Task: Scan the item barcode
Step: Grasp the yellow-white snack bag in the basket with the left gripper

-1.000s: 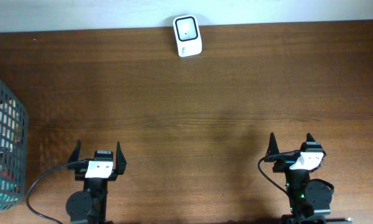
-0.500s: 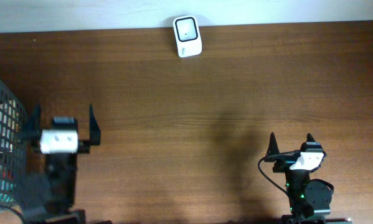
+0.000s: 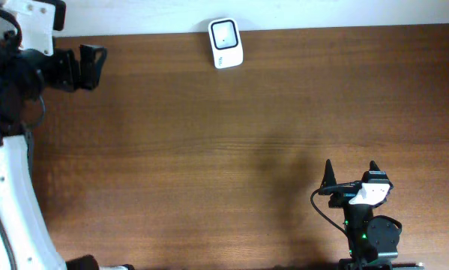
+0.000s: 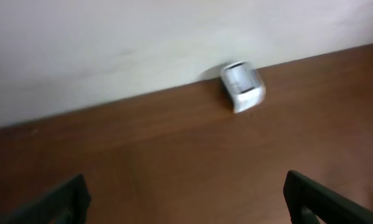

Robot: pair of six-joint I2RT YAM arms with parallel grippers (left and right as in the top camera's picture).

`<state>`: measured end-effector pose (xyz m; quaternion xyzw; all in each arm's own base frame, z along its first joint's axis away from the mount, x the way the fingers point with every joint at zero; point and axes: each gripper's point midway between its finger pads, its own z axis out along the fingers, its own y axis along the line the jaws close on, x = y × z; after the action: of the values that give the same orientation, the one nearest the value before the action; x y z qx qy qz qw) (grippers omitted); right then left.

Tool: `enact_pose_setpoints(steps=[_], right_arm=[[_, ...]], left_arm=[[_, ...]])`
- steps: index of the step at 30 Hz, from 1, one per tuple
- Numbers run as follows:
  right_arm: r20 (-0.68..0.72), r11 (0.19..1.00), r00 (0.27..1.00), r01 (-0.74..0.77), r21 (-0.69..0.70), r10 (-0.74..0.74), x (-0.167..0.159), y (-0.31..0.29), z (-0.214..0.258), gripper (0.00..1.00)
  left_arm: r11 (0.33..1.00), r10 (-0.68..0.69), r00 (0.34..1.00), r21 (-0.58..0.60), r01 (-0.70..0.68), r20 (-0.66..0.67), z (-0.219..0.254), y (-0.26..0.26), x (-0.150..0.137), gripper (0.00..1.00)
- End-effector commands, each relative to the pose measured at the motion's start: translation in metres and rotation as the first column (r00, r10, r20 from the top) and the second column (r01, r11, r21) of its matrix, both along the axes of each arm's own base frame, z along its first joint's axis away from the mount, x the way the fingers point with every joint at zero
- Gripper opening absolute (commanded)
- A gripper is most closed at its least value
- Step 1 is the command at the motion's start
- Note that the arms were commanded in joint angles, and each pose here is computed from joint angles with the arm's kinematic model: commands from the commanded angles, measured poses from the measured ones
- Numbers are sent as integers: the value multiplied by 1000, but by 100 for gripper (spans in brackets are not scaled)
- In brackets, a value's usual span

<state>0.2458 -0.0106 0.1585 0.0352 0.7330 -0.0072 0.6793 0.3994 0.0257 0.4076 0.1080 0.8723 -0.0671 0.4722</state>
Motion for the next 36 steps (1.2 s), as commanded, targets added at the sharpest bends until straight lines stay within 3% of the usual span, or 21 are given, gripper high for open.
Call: enact_pose_setpoints(steps=[1, 3, 6, 8, 11, 13, 17, 24, 26, 29, 32, 36], right_arm=[[-6, 1000, 1000, 18, -9, -18, -1, -4, -2, 99], [-6, 1000, 1000, 18, -9, -18, -1, -4, -2, 99], [-7, 1000, 1000, 18, -9, -18, -1, -4, -3, 99], [-6, 1000, 1000, 18, -9, -18, -1, -4, -2, 99], [-6, 1000, 1000, 18, -9, -18, -1, -4, -2, 99], [-6, 1000, 1000, 18, -8, -18, -1, -4, -2, 99], [-6, 1000, 1000, 18, -9, -18, -1, -4, -2, 99], [-6, 1000, 1000, 18, -9, -18, -1, -4, -2, 98], [-6, 1000, 1000, 18, -8, -18, -1, -4, -2, 99], [-6, 1000, 1000, 18, -9, -18, -1, -4, -2, 99], [-6, 1000, 1000, 18, -9, -18, -1, -4, -2, 99], [-6, 1000, 1000, 18, -9, -18, -1, -4, -2, 99]], left_arm=[[872, 489, 872, -21, -489, -10, 6, 106, -11, 99], [650, 752, 658, -120, -750, -37, 7, 187, -46, 99], [359, 915, 390, -234, -903, -101, 2, 265, -103, 99], [215, 955, 255, -241, -946, -150, -14, 307, -136, 99], [91, 951, 143, -192, -977, -275, -56, 340, -163, 100], [15, 889, 56, -95, -995, -455, -126, 357, -179, 95], [-1, 791, 0, -2, -1000, -612, -216, 367, -181, 93], [25, 729, 21, -5, -1000, -684, -318, 358, -175, 86], [35, 729, 55, -43, -998, -683, -334, 357, -168, 86], [76, 734, 120, -95, -993, -668, -337, 353, -150, 85], [162, 752, 195, -110, -981, -630, -322, 350, -124, 85], [240, 775, 271, -131, -962, -570, -293, 346, -97, 90]])
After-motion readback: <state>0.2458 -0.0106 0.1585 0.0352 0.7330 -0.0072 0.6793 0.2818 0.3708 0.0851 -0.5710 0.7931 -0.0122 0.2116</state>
